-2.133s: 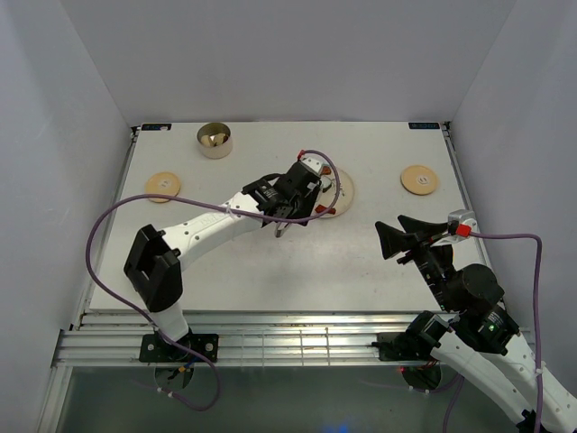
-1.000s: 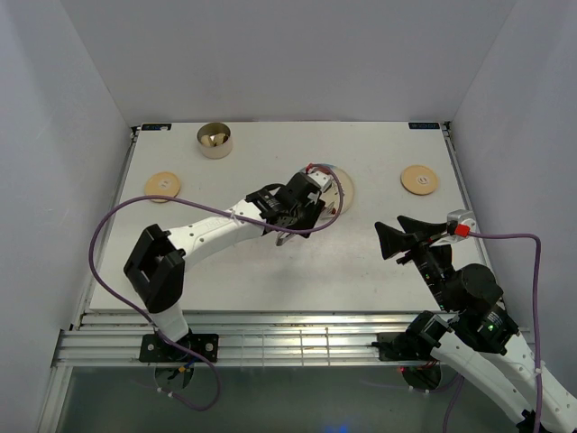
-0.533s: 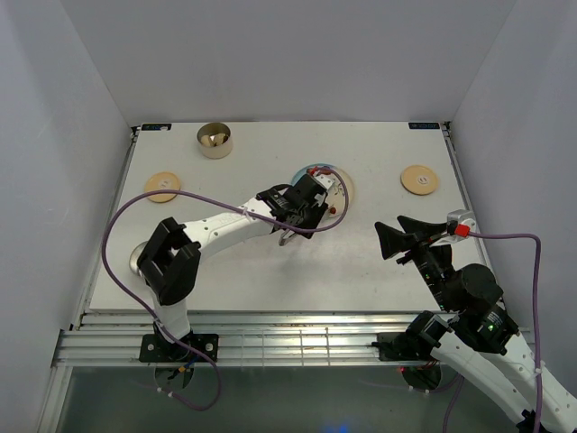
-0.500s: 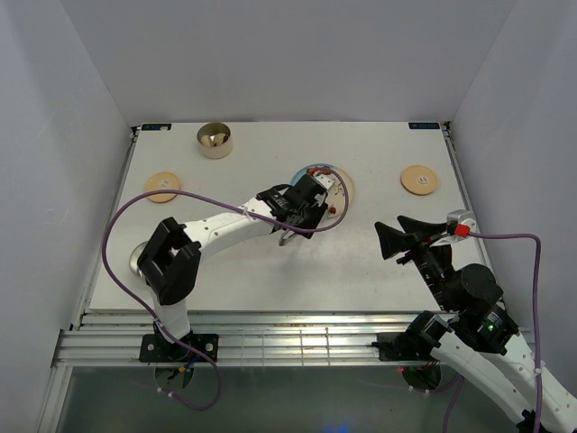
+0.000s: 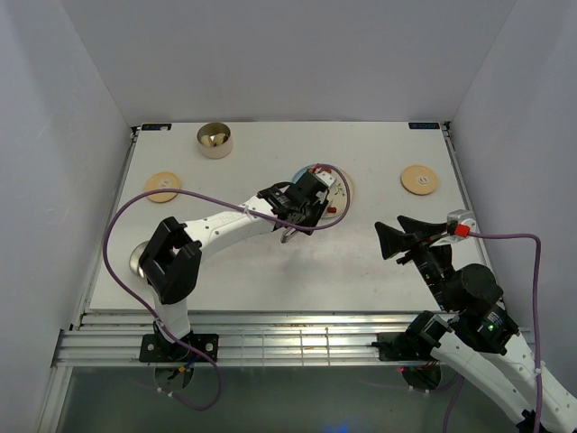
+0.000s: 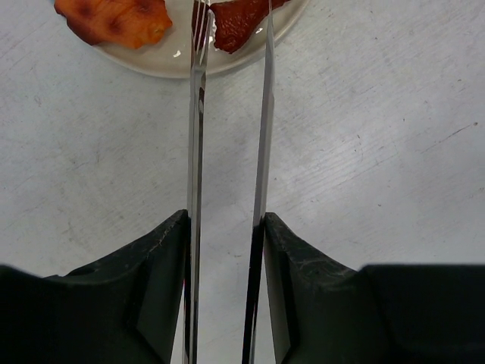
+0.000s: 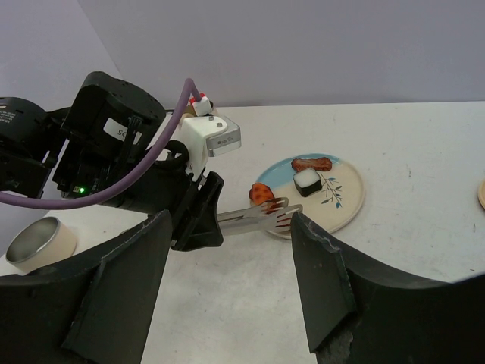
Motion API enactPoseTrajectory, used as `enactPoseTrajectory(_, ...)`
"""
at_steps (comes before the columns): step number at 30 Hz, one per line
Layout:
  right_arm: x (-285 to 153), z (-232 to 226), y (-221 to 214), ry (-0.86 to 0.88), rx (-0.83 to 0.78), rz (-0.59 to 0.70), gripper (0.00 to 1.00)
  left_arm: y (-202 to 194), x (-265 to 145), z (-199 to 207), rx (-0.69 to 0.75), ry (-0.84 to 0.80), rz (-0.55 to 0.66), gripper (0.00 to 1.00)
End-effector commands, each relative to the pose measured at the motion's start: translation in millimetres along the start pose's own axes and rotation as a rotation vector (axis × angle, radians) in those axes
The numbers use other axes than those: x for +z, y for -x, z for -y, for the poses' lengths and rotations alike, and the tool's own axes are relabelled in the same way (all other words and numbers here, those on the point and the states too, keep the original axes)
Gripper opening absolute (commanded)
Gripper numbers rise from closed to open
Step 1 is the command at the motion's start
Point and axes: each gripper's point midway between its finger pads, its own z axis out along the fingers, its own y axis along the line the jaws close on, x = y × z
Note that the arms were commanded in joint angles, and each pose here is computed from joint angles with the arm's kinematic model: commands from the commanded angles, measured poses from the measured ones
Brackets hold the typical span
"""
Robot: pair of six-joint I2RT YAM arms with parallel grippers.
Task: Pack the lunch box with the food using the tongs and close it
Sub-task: Pick up the fake food from the plate.
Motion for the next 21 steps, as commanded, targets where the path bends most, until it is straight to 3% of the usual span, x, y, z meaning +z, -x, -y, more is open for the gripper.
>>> enactPoseTrajectory(1, -0.6, -1.5, 14.6, 0.005, 0.012, 0.057, 0.7, 18.5, -5.7, 5.6, -0.007, -0.017, 0.049, 0.52)
enactPoseTrajectory(21, 0.4, -2.0, 13.5, 0.005, 0.01, 0.052, 0.7, 15.7, -11.8, 5.4, 0.09, -0.045, 0.033, 0.55)
